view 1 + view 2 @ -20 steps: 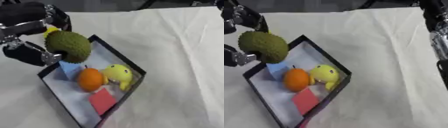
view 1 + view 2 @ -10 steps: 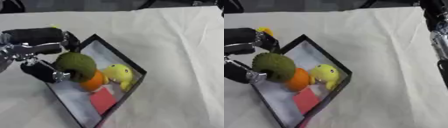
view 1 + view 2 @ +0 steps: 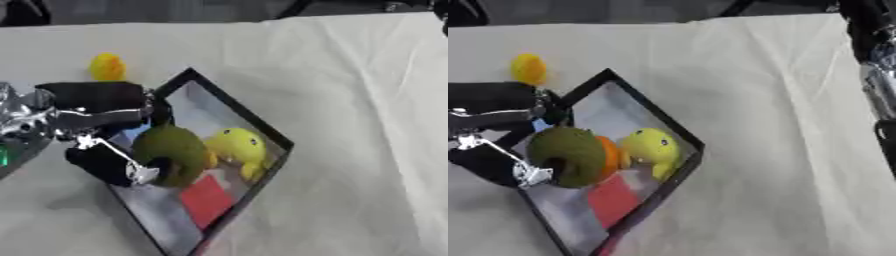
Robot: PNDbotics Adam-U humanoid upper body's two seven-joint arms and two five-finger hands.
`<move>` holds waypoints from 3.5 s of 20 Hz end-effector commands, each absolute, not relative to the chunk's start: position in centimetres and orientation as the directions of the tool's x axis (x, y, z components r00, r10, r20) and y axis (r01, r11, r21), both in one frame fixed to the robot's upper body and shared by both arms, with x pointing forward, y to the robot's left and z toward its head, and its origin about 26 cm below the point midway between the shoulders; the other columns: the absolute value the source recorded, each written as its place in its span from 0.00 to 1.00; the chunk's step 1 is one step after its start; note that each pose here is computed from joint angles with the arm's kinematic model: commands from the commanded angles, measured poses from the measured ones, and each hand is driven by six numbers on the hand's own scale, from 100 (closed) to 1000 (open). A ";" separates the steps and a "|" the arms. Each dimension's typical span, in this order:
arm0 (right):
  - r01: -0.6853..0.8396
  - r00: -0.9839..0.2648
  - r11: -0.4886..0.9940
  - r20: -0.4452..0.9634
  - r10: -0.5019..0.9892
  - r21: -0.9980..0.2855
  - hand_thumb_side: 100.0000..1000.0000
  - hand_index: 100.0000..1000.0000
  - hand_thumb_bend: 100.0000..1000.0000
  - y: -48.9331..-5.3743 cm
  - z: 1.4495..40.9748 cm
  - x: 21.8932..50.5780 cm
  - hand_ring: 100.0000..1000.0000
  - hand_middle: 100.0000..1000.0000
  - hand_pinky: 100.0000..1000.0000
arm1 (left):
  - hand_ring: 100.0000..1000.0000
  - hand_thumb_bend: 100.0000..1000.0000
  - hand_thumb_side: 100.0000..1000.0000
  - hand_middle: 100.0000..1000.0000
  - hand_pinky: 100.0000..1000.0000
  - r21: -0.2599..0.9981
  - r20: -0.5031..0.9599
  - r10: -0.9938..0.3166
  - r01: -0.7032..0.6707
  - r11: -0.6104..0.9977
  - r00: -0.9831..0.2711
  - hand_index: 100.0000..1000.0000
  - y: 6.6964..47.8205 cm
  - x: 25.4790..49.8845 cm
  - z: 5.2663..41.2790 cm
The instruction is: Pick up objects on the table and place them in the box.
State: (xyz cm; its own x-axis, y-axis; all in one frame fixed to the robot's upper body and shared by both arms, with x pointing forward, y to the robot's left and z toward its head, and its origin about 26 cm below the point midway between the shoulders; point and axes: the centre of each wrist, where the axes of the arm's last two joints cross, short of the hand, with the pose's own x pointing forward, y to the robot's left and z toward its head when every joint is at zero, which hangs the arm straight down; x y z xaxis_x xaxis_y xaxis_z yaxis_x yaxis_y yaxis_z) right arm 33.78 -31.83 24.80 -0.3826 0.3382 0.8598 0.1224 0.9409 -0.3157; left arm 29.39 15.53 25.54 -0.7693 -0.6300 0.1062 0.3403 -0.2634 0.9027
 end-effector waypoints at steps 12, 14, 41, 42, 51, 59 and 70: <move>0.140 -0.403 0.933 0.842 0.359 -0.330 0.66 0.80 0.00 -32.2 25.9 33.4 0.72 0.70 0.92 | 0.93 0.67 0.69 0.90 0.93 0.871 0.016 -0.603 0.308 -0.384 -0.798 0.96 16.5 29.4 27.5; 0.140 -0.405 0.934 0.841 0.358 -0.330 0.66 0.80 0.00 -32.2 25.9 33.4 0.72 0.70 0.92 | 0.94 0.71 0.68 0.91 0.93 0.877 0.032 -0.605 0.312 -0.365 -0.796 0.97 16.8 29.5 27.9; 0.145 -0.405 0.933 0.841 0.359 -0.329 0.66 0.80 0.00 -32.3 25.9 33.2 0.72 0.70 0.92 | 0.85 0.61 0.65 0.78 0.85 0.985 0.157 -0.972 0.102 0.141 -0.173 0.88 28.0 43.3 30.6; 0.142 -0.404 0.933 0.841 0.359 -0.331 0.66 0.80 0.00 -32.3 25.8 33.2 0.72 0.70 0.92 | 0.85 0.61 0.64 0.78 0.85 0.984 0.158 -0.975 0.107 0.142 -0.158 0.88 28.1 43.9 30.3; 0.137 -0.404 0.935 0.843 0.355 -0.328 0.67 0.80 0.00 -32.2 25.9 33.3 0.72 0.70 0.92 | 0.87 0.68 0.55 0.80 0.86 0.961 0.185 -0.977 0.224 0.159 -0.102 0.87 28.8 47.1 27.8; 0.136 -0.410 0.937 0.843 0.349 -0.322 0.67 0.80 0.00 -32.0 26.1 33.3 0.72 0.70 0.92 | 0.87 0.66 0.54 0.80 0.85 0.949 0.187 -0.981 0.269 0.166 -0.055 0.87 29.5 48.5 26.2; 0.131 -0.418 0.940 0.842 0.341 -0.315 0.68 0.80 0.00 -31.8 26.3 33.4 0.72 0.70 0.92 | 0.84 0.60 0.48 0.78 0.83 0.947 0.151 -0.989 0.288 0.143 -0.005 0.88 29.9 49.2 24.2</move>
